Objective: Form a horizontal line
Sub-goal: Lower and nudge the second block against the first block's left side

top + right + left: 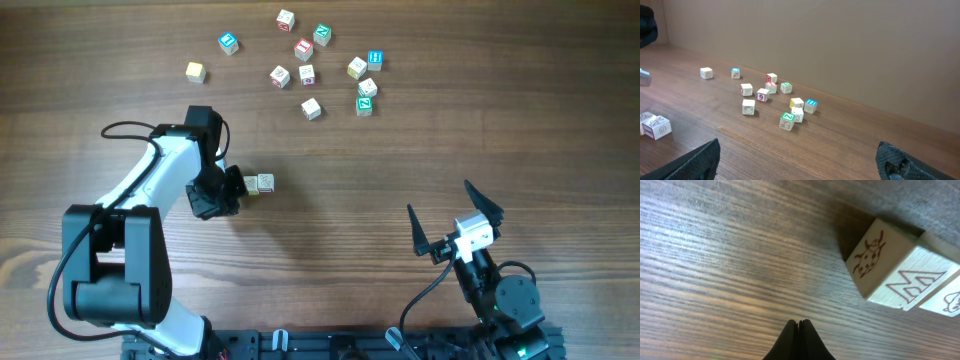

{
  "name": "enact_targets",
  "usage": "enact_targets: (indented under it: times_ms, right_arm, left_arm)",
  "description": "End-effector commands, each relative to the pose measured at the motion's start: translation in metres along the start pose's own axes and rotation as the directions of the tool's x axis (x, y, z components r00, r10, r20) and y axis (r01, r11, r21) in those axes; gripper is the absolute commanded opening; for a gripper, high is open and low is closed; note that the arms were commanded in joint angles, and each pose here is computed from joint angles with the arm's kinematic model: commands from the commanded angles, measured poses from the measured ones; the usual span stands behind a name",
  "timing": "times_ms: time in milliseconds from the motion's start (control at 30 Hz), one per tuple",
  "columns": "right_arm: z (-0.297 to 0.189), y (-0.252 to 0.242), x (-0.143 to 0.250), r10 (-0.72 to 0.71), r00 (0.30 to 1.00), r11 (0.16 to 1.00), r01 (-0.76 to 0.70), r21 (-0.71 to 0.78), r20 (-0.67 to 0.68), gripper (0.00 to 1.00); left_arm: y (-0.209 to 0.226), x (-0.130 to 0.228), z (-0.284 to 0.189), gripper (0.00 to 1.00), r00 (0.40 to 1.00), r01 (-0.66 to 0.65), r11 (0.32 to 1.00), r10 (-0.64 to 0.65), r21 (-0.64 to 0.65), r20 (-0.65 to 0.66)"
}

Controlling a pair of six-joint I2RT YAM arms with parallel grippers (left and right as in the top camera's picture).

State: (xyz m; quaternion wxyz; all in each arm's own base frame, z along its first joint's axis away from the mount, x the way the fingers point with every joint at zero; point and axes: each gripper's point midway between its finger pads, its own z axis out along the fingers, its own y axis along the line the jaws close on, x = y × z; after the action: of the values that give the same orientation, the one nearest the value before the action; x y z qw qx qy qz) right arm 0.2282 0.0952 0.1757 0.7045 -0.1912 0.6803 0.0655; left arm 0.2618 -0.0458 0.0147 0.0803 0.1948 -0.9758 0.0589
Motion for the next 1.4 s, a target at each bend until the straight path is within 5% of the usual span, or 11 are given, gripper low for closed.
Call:
enact_targets:
  times_ms: [0, 667, 767, 933, 1033, 1367]
  right_arm:
    - [0.000, 0.001, -0.002, -0.002, 1.000, 1.000, 0.002, -0.004, 0.008, 1.00]
    - [0.000, 0.001, -0.002, -0.002, 1.000, 1.000, 0.002, -0.004, 0.008, 1.00]
    - [0.000, 0.001, -0.002, -0.002, 1.000, 1.000, 0.002, -0.004, 0.008, 1.00]
    - [0.000, 0.001, -0.002, -0.002, 1.000, 1.000, 0.002, -0.004, 0.008, 1.00]
    - [0.000, 0.001, -0.002, -0.002, 1.000, 1.000, 0.002, -0.004, 0.008, 1.00]
    - [0.000, 0.001, -0.002, -0.002, 1.000, 1.000, 0.002, -0.004, 0.008, 1.00]
  left_arm:
    - [-0.012, 0.001, 0.001, 0.04, 1.000, 0.006, 0.998, -0.005, 0.058, -0.012]
    - [-0.031, -0.009, 0.016, 0.04, 0.994, -0.077, 0.993, 0.069, 0.091, 0.082]
    - [-0.010, -0.007, 0.017, 0.04, 0.995, -0.060, 0.998, 0.061, -0.021, 0.080]
    - [0.008, -0.055, 0.006, 0.04, 0.950, -0.025, 0.986, 0.075, -0.167, 0.303]
    - [-0.013, -0.083, -0.003, 0.04, 0.905, -0.039, 0.996, 0.071, -0.086, 0.418]
    - [-0.047, -0.070, 0.001, 0.04, 0.933, -0.115, 0.989, 0.075, 0.094, 0.351]
